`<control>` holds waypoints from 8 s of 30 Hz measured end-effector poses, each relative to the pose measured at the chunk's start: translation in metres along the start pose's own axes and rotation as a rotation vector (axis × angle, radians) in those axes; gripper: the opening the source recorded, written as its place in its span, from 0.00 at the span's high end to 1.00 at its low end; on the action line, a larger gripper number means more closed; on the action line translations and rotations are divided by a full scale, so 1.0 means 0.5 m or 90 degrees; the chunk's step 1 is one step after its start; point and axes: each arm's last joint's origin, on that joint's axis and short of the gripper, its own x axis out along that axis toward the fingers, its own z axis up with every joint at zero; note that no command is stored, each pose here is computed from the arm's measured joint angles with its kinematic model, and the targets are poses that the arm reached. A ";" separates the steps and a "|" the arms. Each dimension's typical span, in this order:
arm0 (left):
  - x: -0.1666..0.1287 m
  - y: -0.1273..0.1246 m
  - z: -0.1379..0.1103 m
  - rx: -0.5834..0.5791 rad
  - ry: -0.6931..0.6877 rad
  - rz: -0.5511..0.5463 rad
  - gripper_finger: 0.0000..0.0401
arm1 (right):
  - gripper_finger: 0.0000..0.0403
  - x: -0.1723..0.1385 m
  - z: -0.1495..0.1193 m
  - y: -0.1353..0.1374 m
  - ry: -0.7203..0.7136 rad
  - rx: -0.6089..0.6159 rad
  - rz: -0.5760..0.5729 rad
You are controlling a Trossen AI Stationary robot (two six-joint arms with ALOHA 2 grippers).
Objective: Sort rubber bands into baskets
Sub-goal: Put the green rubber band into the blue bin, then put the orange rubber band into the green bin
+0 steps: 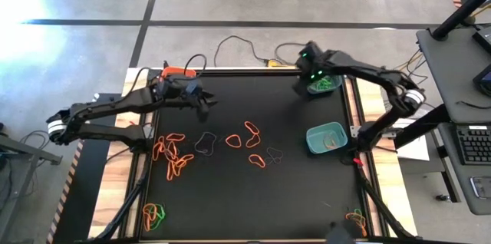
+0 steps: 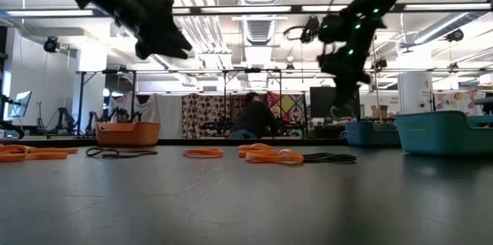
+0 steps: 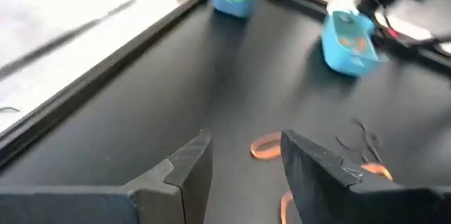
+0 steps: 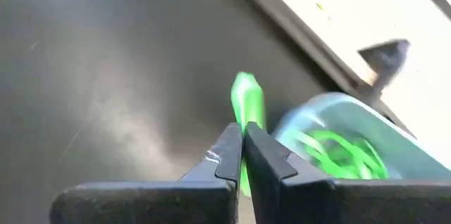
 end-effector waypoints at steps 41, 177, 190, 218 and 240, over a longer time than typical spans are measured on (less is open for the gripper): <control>-0.112 -0.122 -0.069 -0.019 0.172 -0.179 0.62 | 0.54 -0.148 -0.043 0.232 -0.254 0.025 0.177; -0.174 -0.148 -0.109 0.368 0.220 -0.049 0.62 | 0.64 -0.214 -0.200 0.355 -0.027 0.073 0.106; -0.170 -0.151 -0.106 0.607 0.200 -0.092 0.62 | 0.65 -0.031 -0.062 0.573 -0.174 -0.171 0.244; -0.135 -0.154 -0.110 0.491 0.212 -0.011 0.62 | 0.80 0.151 -0.093 0.598 0.063 -0.328 0.238; -0.084 -0.104 -0.108 0.428 0.203 -0.025 0.62 | 0.98 -0.102 -0.063 0.457 0.035 -0.086 0.052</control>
